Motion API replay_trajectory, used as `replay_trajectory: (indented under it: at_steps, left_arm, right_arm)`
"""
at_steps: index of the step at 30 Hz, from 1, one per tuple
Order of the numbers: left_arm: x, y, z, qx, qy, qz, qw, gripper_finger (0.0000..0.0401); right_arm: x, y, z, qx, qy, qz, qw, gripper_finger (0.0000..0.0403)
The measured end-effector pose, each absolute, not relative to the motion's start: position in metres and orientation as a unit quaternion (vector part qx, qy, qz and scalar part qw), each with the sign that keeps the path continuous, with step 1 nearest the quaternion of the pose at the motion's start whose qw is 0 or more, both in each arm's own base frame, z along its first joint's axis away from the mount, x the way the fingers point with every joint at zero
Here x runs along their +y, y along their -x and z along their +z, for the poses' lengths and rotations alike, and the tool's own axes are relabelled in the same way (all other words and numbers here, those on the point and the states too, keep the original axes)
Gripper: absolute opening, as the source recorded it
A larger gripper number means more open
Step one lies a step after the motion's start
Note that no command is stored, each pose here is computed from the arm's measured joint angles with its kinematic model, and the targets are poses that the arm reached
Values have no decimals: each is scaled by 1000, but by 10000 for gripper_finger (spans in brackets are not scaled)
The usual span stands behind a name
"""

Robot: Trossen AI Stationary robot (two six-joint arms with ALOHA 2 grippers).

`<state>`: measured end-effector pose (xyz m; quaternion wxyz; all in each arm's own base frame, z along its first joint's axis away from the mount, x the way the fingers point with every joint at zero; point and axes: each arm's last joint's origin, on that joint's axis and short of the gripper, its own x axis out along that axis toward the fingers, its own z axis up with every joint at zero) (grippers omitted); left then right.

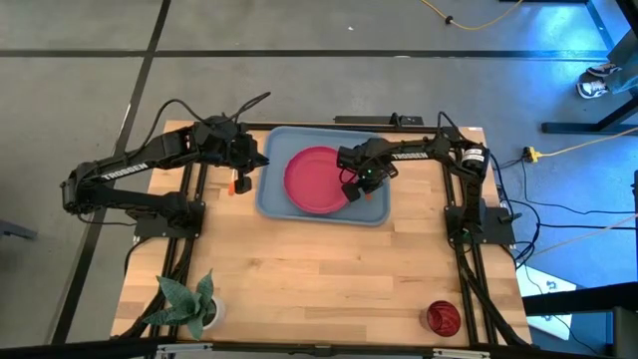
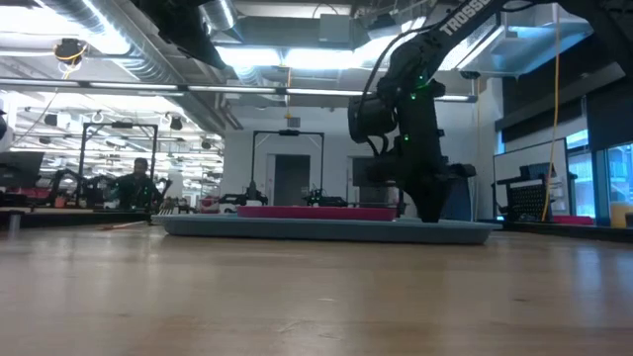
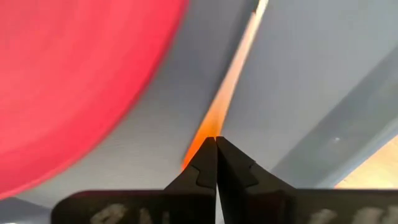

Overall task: Pick and place plate/cup/fork/spoon on tray
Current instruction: Put the orange spoon on the blue serving tray at the right of the pink plate

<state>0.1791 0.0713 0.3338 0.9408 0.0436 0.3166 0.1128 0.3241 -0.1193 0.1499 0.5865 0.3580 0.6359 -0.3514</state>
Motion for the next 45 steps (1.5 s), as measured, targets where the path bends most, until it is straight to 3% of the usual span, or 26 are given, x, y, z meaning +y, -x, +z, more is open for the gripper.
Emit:
replay_trajectory:
  at_steps: [11,35,45]
  left_arm:
    - [71,-179,334,316,-41,113,941,30]
    - [71,-179,334,316,-42,113,941,30]
    - [71,-179,334,316,-42,113,941,30]
  right_arm:
    - [-116,-315,156,674,-340,-365,545,0]
    - [-106,-314,147,675,-375,-346,532,0]
    - [-108,-320,146,655,-376,-342,559,0]
